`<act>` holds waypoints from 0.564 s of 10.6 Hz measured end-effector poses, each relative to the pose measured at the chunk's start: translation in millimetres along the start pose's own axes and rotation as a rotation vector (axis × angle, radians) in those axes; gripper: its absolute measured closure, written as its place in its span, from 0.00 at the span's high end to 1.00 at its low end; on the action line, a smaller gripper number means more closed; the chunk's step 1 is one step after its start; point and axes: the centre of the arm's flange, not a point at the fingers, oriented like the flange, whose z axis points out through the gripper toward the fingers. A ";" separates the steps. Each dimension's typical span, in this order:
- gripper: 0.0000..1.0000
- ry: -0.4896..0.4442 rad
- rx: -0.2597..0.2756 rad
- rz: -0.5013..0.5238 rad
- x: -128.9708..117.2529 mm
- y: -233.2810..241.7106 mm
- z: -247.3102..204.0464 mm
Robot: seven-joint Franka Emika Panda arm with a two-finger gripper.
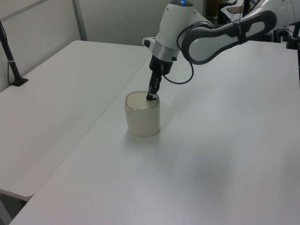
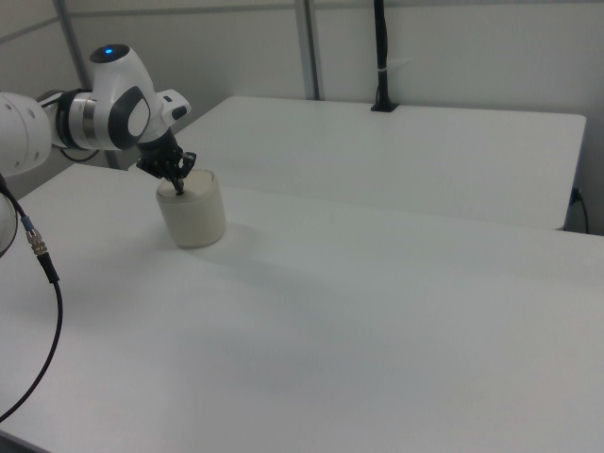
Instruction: Close the trash bin
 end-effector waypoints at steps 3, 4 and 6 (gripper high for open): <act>0.05 -0.059 -0.003 0.023 -5.5 16.8 -41.9; 0.16 -0.104 -0.004 0.045 -13.5 32.0 -72.5; 0.47 -0.208 -0.007 0.094 -43.5 61.9 -134.0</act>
